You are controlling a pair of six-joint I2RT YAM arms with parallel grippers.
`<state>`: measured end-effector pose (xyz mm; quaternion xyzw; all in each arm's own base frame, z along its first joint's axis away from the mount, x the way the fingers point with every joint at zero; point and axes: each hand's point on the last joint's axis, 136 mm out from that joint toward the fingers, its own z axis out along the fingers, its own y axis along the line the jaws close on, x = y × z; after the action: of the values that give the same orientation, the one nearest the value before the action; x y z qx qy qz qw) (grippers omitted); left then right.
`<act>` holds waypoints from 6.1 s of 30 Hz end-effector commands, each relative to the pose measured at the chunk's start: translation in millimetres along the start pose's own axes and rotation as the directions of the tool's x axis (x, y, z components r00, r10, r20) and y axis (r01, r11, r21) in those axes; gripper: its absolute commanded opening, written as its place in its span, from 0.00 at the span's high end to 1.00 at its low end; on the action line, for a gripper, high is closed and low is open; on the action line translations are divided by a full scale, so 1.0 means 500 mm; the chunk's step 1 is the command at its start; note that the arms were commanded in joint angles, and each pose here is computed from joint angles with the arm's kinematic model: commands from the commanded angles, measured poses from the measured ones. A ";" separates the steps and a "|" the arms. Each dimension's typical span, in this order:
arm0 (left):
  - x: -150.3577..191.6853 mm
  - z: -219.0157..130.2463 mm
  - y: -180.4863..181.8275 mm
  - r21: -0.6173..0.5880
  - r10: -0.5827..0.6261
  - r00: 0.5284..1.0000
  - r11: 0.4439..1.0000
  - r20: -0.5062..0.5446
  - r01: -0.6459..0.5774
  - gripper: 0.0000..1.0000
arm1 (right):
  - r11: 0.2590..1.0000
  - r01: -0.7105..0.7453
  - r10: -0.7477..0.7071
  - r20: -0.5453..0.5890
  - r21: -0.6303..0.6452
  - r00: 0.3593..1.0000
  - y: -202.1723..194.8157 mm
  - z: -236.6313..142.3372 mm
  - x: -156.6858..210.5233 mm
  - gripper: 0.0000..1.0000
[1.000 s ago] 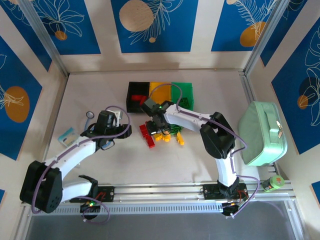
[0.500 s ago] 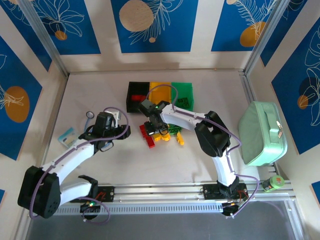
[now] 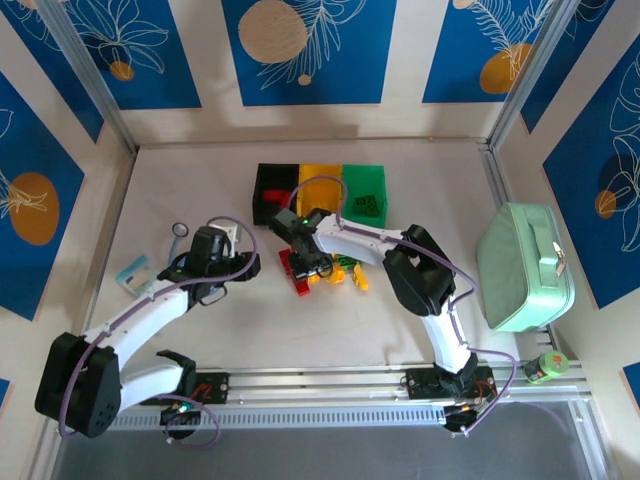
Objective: Sort the legos into containers by color
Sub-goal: Move the legos to the center of the table, then pick up the lego from the center of the table, then place the lego in the container, then pick up the lego from the center of the table.
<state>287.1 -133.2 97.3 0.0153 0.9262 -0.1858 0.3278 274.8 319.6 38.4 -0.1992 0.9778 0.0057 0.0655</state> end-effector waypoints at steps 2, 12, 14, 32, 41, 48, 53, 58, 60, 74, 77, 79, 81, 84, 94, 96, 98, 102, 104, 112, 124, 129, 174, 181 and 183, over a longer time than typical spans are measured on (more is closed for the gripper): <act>0.003 -0.005 0.010 -0.011 -0.012 1.000 1.000 0.010 0.012 0.45 | 0.998 -0.045 0.047 -0.062 0.033 0.997 -0.016 0.031 0.034 0.53; 0.000 -0.009 0.011 -0.019 -0.005 1.000 1.000 0.020 0.005 0.45 | 0.998 -0.066 0.066 -0.019 0.017 0.998 -0.019 0.003 0.020 0.63; -0.001 -0.009 0.011 -0.018 -0.005 1.000 1.000 0.021 0.006 0.45 | 0.997 -0.071 0.072 -0.015 0.012 0.997 -0.021 -0.002 0.019 0.63; 0.000 -0.008 0.011 -0.015 -0.002 1.000 1.000 0.020 0.003 0.45 | 0.986 -0.157 0.157 0.002 -0.047 0.988 -0.049 -0.010 -0.017 0.55; -0.003 -0.005 0.009 -0.013 -0.002 1.000 1.000 0.021 0.002 0.45 | 0.975 -0.211 0.213 0.021 -0.071 0.977 -0.072 -0.019 -0.030 0.53; -0.003 -0.002 0.009 -0.013 -0.001 1.000 1.000 0.018 0.001 0.45 | 0.975 -0.205 0.207 0.010 -0.083 0.978 -0.071 -0.018 -0.036 0.53; -0.004 -0.001 0.009 -0.011 -0.001 1.000 1.000 0.019 0.001 0.45 | 0.974 -0.216 0.218 0.022 -0.075 0.976 -0.076 -0.017 -0.040 0.56; -0.005 -0.003 0.009 -0.013 0.003 1.000 1.000 0.022 -0.002 0.45 | 0.974 -0.214 0.216 0.019 -0.073 0.976 -0.079 -0.016 -0.041 0.64; -0.004 -0.003 0.010 -0.016 0.002 1.000 1.000 0.020 -0.002 0.45 | 0.975 -0.211 0.213 0.016 -0.072 0.977 -0.078 -0.014 -0.038 0.66; -0.002 -0.009 0.009 -0.012 0.001 1.000 1.000 0.027 -0.001 0.45 | 0.974 -0.207 0.216 0.093 -0.093 0.972 -0.086 -0.094 -0.041 0.67; -0.003 -0.010 0.008 -0.008 0.000 1.000 1.000 0.028 0.000 0.45 | 0.975 -0.204 0.212 0.110 -0.084 0.971 -0.092 -0.110 -0.047 0.67; -0.004 -0.012 0.005 -0.002 0.001 1.000 1.000 0.029 0.000 0.45 | 0.976 -0.202 0.210 0.121 -0.076 0.970 -0.098 -0.117 -0.053 0.67; -0.005 -0.014 0.002 0.006 0.003 1.000 1.000 0.031 -0.004 0.45 | 0.976 -0.202 0.211 0.143 -0.076 0.967 -0.106 -0.130 -0.068 0.67; -0.008 -0.019 -0.003 0.017 0.002 0.999 1.000 0.037 -0.003 0.45 | 0.975 -0.207 0.219 0.181 -0.081 0.959 -0.129 -0.158 -0.106 0.67; 0.023 -0.023 -0.020 0.056 -0.027 0.999 0.998 0.021 0.026 0.45 | 0.973 -0.207 0.226 0.242 -0.104 0.943 -0.194 -0.193 -0.263 0.66; 0.029 -0.026 -0.021 0.057 -0.027 0.999 0.998 0.020 0.026 0.45 | 0.972 -0.208 0.228 0.243 -0.108 0.943 -0.201 -0.190 -0.287 0.66; 0.032 -0.029 -0.022 0.058 -0.030 0.999 0.998 0.022 0.028 0.45 | 0.973 -0.207 0.226 0.235 -0.105 0.945 -0.207 -0.181 -0.305 0.66; 0.038 -0.032 -0.032 0.075 -0.032 0.999 0.997 0.019 0.031 0.45 | 0.970 -0.210 0.235 0.235 -0.125 0.943 -0.211 -0.171 -0.337 0.66; 0.040 -0.033 -0.038 0.079 -0.029 0.999 0.996 0.018 0.027 0.45 | 0.967 -0.210 0.240 0.233 -0.146 0.943 -0.204 -0.166 -0.350 0.66; 0.045 -0.031 -0.069 0.103 0.006 1.000 0.995 0.010 -0.007 0.45 | 0.942 -0.175 0.242 0.220 -0.286 0.945 -0.157 -0.173 -0.369 0.46; 0.052 -0.015 -0.125 0.154 0.070 0.997 0.986 -0.007 -0.068 0.42 | 0.952 -0.182 0.251 0.284 -0.247 0.925 -0.180 -0.245 -0.295 0.36; 0.056 0.000 -0.148 0.157 0.102 0.994 0.983 -0.027 -0.097 0.40 | 0.949 -0.198 0.270 0.304 -0.247 0.914 -0.190 -0.263 -0.247 0.36; 0.114 0.231 -0.243 -0.185 0.098 0.927 0.967 -0.363 -0.175 0.49 | 0.871 -0.391 0.472 0.283 -0.299 0.835 -0.304 -0.211 -0.048 0.39; 0.111 0.203 -0.244 -0.186 0.118 0.931 0.964 -0.346 -0.191 0.74 | 0.866 -0.398 0.481 0.284 -0.304 0.830 -0.306 -0.212 -0.041 0.40; 0.098 0.190 -0.251 -0.173 0.121 0.937 0.967 -0.327 -0.185 0.78 | 0.865 -0.398 0.482 0.285 -0.306 0.828 -0.306 -0.213 -0.038 0.40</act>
<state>293.7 -294.6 26.5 0.0827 0.9772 -0.0650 0.1847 341.0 182.6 138.4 0.0237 0.9668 0.1531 0.2032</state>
